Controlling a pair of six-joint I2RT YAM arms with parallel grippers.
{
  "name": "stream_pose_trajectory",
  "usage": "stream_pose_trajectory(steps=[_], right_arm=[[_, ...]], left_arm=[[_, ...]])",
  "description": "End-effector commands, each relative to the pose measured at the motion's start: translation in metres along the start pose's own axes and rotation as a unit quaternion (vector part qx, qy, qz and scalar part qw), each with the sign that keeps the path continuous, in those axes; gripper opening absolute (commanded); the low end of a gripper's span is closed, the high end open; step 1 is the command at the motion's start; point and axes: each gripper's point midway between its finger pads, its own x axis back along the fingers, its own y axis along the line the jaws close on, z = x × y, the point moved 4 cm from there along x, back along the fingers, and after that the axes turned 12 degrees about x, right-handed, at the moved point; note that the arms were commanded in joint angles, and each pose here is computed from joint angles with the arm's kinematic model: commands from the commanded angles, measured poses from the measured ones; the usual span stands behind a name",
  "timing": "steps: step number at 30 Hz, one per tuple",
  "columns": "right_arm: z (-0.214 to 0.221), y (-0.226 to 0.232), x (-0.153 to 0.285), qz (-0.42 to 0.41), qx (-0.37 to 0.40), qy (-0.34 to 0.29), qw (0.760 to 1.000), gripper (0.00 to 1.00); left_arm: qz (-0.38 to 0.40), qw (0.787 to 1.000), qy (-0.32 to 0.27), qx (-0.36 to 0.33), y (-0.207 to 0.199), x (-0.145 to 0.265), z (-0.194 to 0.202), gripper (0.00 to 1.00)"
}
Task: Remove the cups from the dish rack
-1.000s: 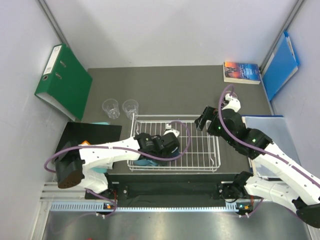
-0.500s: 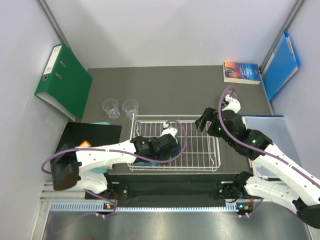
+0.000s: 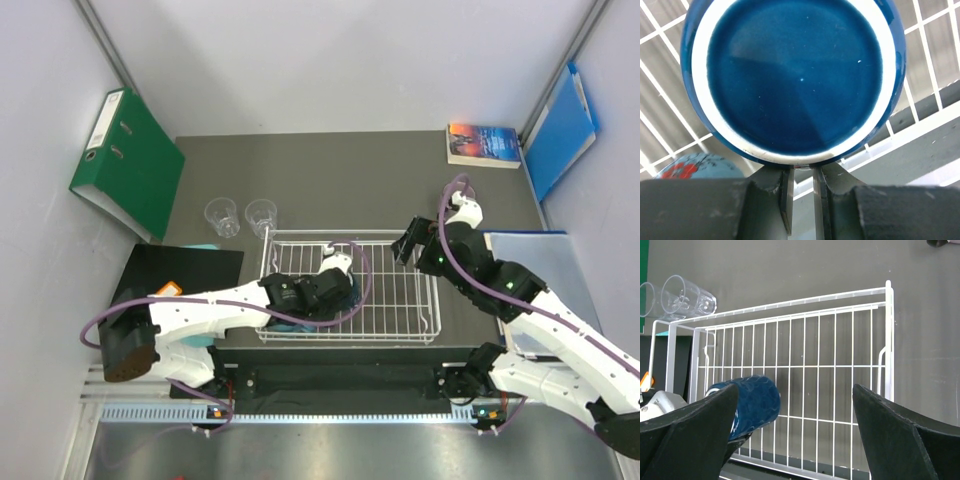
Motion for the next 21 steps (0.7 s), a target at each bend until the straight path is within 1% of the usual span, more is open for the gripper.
stream_pose_trajectory(steps=[1, 3, 7, 9, 10, 11, 13, 14, 15, 16, 17, 18, 19, 20, 21], right_arm=[[-0.012, 0.008, 0.008, -0.022, -0.004, -0.023, 0.999, 0.95], [-0.015, 0.009, 0.009, -0.024, -0.007, -0.028, 0.999, 0.95], [-0.015, 0.01, 0.008, -0.027, -0.011, -0.032, 0.999, 0.95], [-0.013, 0.011, 0.007, -0.03, -0.014, -0.032, 0.999, 0.95], [-0.013, 0.011, 0.007, -0.031, -0.015, -0.032, 0.999, 0.95], [-0.014, 0.011, 0.008, -0.035, -0.018, -0.036, 0.999, 0.95], [-0.016, 0.015, 0.009, -0.047, -0.022, -0.042, 0.998, 0.95], [-0.018, 0.016, 0.012, -0.054, -0.026, -0.047, 0.997, 0.95], [-0.021, 0.019, 0.014, -0.066, -0.031, -0.054, 0.996, 0.95], [-0.023, 0.021, 0.016, -0.075, -0.035, -0.057, 0.995, 0.95], [-0.027, 0.023, 0.02, -0.087, -0.041, -0.067, 0.993, 0.95], [-0.028, 0.029, 0.022, -0.108, -0.048, -0.07, 0.991, 0.95], [-0.029, 0.032, 0.023, -0.121, -0.053, -0.073, 0.989, 0.94], [-0.029, 0.035, 0.025, -0.135, -0.059, -0.075, 0.986, 0.94], [-0.024, 0.04, 0.026, -0.157, -0.064, -0.066, 0.983, 0.93]], left_arm=[[0.033, 0.999, -0.035, -0.018, -0.026, 0.031, -0.036, 0.0], [0.051, 0.997, -0.051, -0.017, -0.035, 0.044, -0.049, 0.0], [0.119, 0.99, -0.077, 0.002, -0.058, 0.074, -0.07, 0.0], [0.165, 0.982, -0.092, 0.017, -0.068, 0.086, -0.075, 0.0], [0.194, 0.977, -0.083, 0.022, -0.072, 0.091, -0.075, 0.0], [0.225, 0.969, -0.093, 0.032, -0.079, 0.097, -0.081, 0.0], [0.265, 0.958, -0.096, 0.057, -0.075, 0.105, -0.084, 0.0], [0.307, 0.945, -0.093, 0.061, -0.078, 0.119, -0.085, 0.0], [0.33, 0.936, -0.098, 0.075, -0.077, 0.119, -0.086, 0.0], [0.341, 0.929, -0.11, 0.092, -0.07, 0.12, -0.095, 0.0], [0.379, 0.914, -0.099, 0.104, -0.07, 0.134, -0.095, 0.0], [0.406, 0.9, -0.109, 0.116, -0.067, 0.133, -0.1, 0.0], [0.418, 0.889, -0.126, 0.138, -0.056, 0.135, -0.112, 0.0], [0.447, 0.872, -0.125, 0.158, -0.055, 0.144, -0.116, 0.0], [0.48, 0.854, -0.127, 0.155, -0.055, 0.148, -0.117, 0.0]])
